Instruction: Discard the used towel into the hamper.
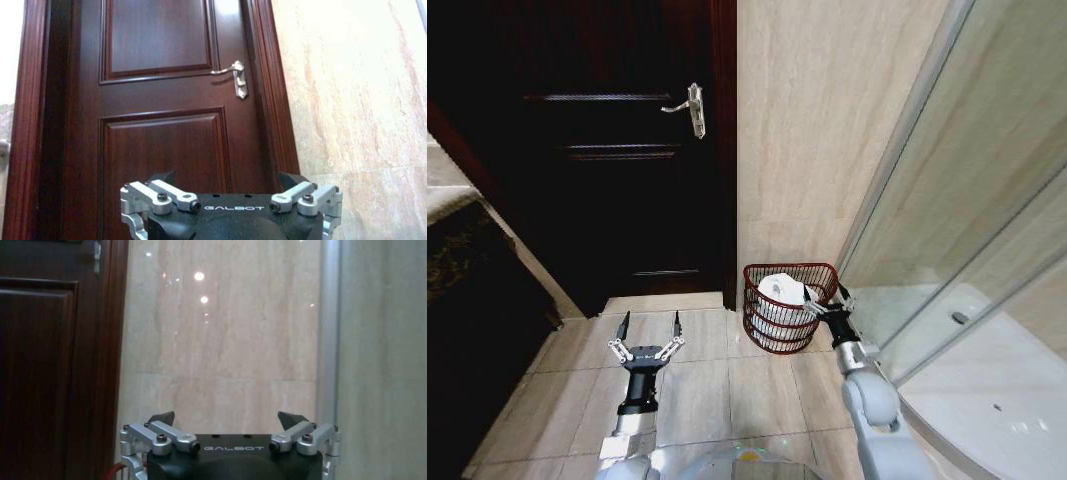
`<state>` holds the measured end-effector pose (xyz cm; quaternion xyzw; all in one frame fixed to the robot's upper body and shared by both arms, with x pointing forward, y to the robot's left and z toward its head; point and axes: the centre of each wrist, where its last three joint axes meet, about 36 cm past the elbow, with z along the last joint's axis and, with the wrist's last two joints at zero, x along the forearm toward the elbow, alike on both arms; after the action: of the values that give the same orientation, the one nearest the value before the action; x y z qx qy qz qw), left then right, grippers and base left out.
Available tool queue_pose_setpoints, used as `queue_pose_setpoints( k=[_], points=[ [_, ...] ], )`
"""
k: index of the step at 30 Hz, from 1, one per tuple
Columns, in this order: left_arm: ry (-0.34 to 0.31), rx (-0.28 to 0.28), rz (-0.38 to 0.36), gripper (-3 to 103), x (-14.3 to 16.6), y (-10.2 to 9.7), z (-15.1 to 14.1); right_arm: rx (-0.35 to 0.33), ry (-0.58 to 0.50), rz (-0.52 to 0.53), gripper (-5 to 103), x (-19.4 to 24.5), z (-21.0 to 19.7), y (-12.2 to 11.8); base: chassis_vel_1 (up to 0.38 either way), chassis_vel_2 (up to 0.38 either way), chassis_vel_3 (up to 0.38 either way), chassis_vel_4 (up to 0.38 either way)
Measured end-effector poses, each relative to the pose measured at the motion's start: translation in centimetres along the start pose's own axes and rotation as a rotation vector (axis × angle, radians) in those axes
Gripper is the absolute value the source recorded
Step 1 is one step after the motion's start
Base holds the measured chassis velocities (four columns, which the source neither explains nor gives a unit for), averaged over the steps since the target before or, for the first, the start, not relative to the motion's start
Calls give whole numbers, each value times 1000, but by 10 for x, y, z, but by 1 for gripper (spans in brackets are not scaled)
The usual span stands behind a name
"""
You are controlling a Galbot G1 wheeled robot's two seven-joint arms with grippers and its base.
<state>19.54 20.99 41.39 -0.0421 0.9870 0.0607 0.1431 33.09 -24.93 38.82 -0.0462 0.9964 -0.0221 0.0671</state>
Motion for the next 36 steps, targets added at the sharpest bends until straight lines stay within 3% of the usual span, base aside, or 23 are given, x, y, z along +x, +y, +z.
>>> queue_pose_setpoints(
  k=[7,18,26,31,36],
  points=[
    [8,11,9,100,-4,-4,3,-4,12,44,100,31,-3,3,0,0,0,0],
    [7,13,5,100,-6,-2,1,-37,10,52,100,30,-3,16,0,0,0,0],
    [16,17,-12,100,-16,1,0,-134,61,119,100,10,-21,11,0,0,0,0],
    [21,31,-20,100,-27,0,-12,-56,81,149,100,10,-14,-13,0,0,0,0],
    [22,60,4,100,-39,-2,-1,21,116,183,100,9,-16,-15,0,0,0,0]
  ],
)
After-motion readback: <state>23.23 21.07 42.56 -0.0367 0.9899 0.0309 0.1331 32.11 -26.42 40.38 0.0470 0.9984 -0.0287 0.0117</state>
